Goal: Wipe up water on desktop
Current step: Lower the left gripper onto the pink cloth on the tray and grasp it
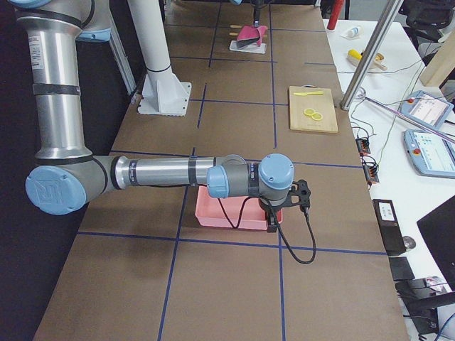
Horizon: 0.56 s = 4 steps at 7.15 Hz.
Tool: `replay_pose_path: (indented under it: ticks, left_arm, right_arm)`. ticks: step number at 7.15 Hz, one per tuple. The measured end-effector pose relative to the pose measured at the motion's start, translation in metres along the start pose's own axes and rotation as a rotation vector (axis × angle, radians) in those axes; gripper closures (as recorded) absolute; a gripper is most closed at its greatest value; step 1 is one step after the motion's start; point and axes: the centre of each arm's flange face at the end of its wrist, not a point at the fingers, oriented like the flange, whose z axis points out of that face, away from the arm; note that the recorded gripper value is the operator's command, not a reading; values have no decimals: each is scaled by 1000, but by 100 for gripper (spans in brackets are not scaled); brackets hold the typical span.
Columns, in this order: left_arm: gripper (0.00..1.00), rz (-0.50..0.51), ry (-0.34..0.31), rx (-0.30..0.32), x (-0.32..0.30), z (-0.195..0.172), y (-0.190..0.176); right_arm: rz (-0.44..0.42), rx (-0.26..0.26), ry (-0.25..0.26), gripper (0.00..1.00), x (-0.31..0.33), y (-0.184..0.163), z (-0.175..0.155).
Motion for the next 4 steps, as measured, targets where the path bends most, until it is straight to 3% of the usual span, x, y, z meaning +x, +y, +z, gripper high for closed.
replay_pose_path:
  ticks: [3, 4]
  left_arm:
    - [90, -2, 0, -2, -1, 0, 0]
    - [92, -3, 0, -2, -1, 0, 0]
  right_arm:
    - [2, -1, 0, 0, 1, 0, 0]
    - [3, -1, 0, 0, 1, 0, 0]
